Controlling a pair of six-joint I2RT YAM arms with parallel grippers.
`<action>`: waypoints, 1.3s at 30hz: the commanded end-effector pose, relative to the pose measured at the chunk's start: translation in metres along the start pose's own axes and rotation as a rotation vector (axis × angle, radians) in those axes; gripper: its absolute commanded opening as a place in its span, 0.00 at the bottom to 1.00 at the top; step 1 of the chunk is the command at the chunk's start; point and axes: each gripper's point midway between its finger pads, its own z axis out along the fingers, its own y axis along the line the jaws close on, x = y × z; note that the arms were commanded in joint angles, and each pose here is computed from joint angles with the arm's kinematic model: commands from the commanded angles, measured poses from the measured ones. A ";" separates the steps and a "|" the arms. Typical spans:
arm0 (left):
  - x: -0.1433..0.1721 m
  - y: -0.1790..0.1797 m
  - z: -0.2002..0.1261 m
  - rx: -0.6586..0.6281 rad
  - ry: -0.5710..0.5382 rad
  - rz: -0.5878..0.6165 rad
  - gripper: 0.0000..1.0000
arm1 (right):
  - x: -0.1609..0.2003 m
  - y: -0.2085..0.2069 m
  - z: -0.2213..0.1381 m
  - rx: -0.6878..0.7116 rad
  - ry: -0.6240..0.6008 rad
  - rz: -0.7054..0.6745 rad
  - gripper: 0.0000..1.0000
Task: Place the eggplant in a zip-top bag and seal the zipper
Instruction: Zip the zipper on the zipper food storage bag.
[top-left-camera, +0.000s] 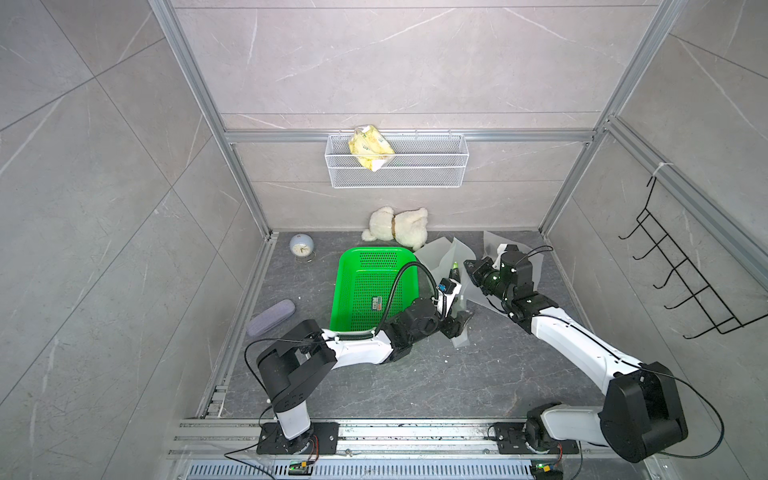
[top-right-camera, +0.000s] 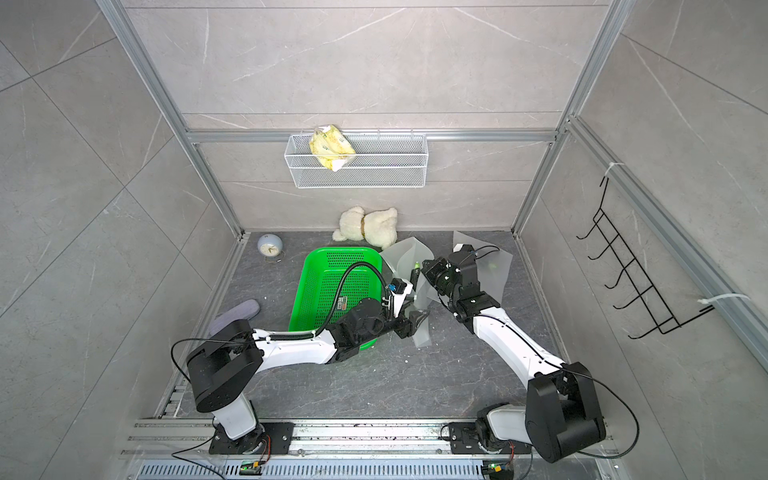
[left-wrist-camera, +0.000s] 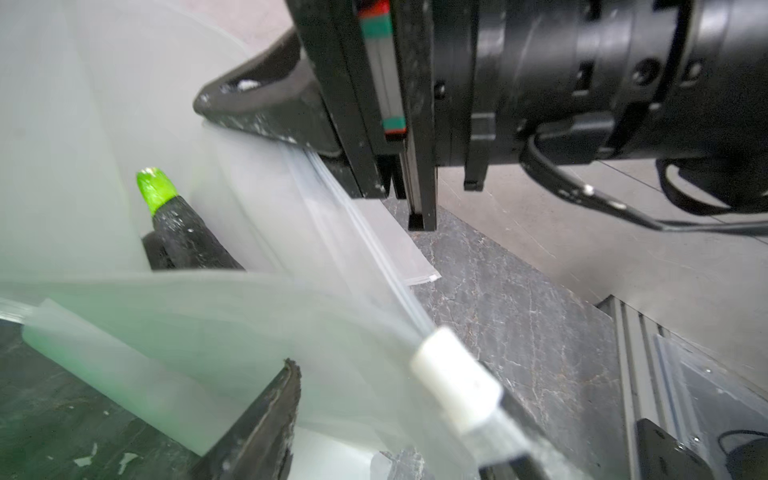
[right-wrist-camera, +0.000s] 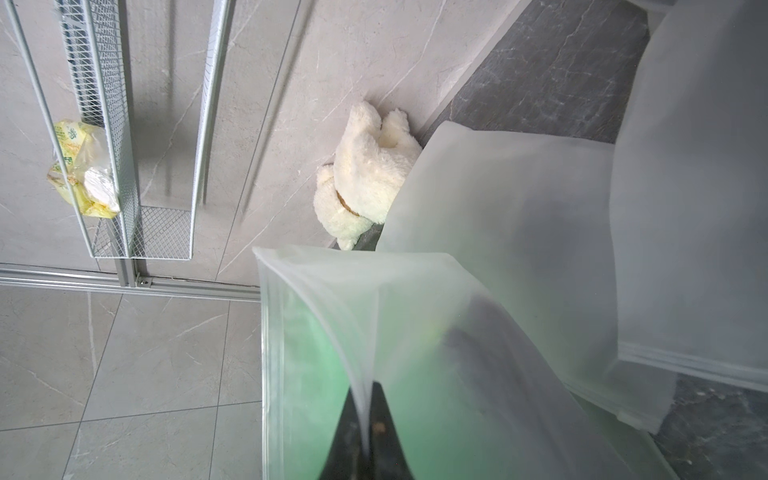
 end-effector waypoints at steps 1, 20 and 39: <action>-0.028 0.003 -0.006 -0.033 -0.104 0.029 0.53 | 0.005 0.000 0.002 -0.015 0.012 0.007 0.00; -0.032 0.016 -0.032 -0.031 -0.060 0.254 0.00 | 0.006 0.002 -0.004 -0.015 0.028 -0.152 0.10; -0.064 0.015 -0.091 0.489 0.103 0.275 0.00 | 0.021 0.100 -0.065 -0.384 0.076 -0.848 0.36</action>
